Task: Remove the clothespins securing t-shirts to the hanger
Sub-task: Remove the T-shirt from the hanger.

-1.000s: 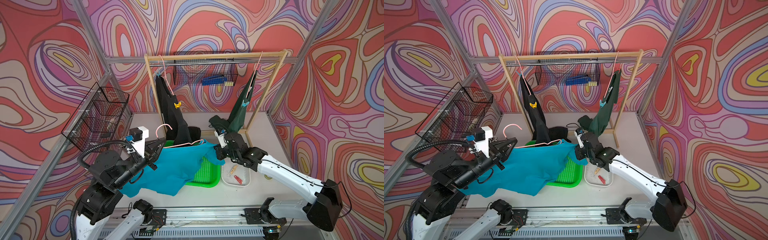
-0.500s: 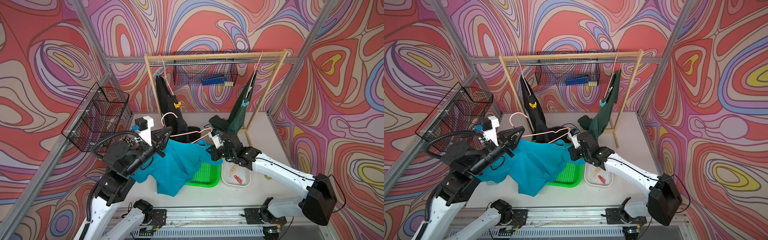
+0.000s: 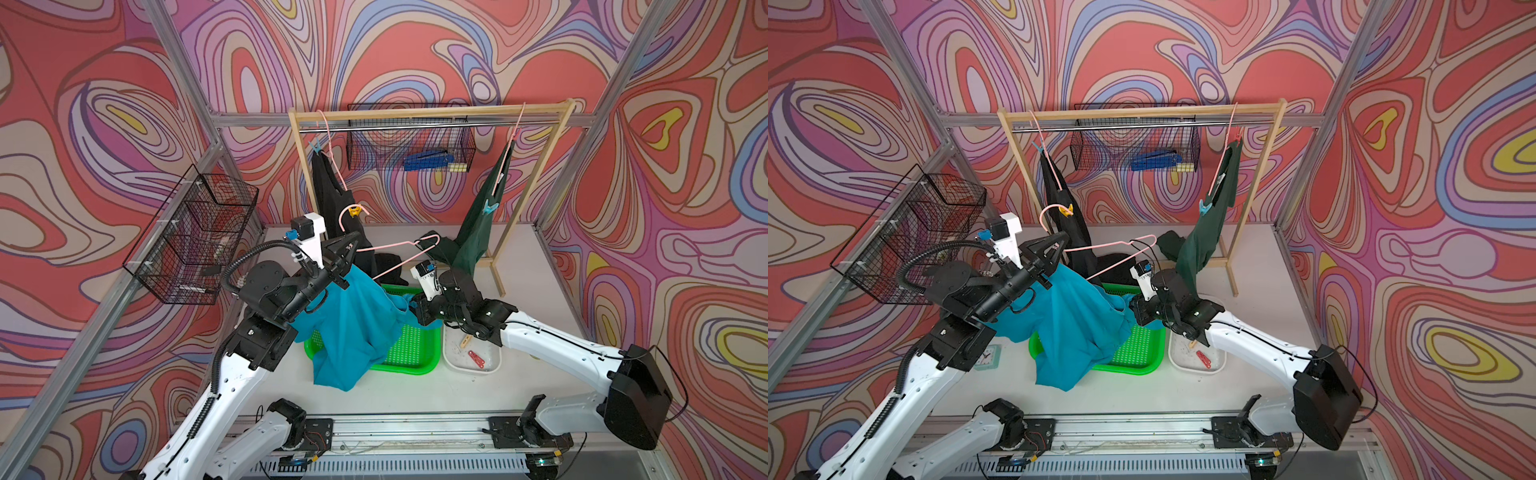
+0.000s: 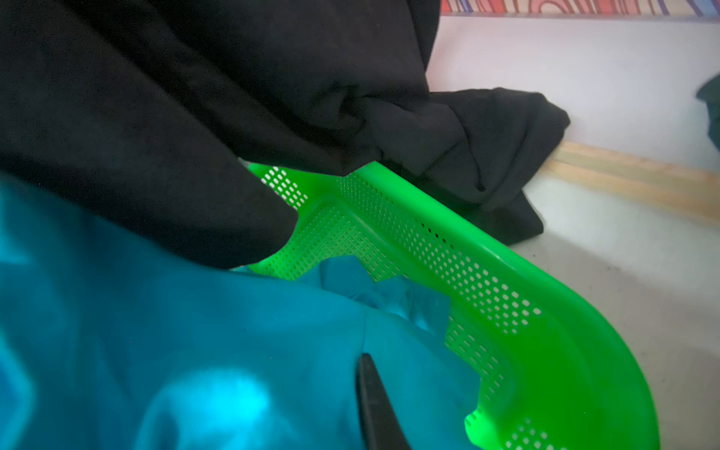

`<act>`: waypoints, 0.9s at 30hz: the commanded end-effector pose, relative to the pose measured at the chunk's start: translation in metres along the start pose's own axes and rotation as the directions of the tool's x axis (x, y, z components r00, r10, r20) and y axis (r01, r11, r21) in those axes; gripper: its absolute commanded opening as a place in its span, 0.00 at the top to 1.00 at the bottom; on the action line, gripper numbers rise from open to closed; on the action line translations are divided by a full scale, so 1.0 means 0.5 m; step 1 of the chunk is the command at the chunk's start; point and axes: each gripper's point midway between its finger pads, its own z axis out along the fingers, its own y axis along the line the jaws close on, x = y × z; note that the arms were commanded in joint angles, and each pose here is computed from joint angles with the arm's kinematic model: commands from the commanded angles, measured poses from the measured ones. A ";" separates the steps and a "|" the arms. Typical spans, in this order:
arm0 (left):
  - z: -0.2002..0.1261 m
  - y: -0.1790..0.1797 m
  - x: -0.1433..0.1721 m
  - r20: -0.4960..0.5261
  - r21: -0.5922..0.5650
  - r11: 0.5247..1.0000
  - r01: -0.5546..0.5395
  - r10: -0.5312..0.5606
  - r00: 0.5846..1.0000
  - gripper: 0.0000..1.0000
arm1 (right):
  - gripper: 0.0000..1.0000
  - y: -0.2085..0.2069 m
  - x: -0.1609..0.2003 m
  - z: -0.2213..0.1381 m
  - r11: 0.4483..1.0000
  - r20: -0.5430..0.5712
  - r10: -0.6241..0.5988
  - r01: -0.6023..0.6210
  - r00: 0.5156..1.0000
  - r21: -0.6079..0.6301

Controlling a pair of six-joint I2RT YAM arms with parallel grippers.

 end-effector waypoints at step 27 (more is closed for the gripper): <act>0.162 0.005 -0.080 0.272 0.018 0.999 0.042 -0.046 0.961 1.00 | 0.56 0.190 -0.012 -0.027 0.918 0.000 -0.097 0.090 0.995 -0.386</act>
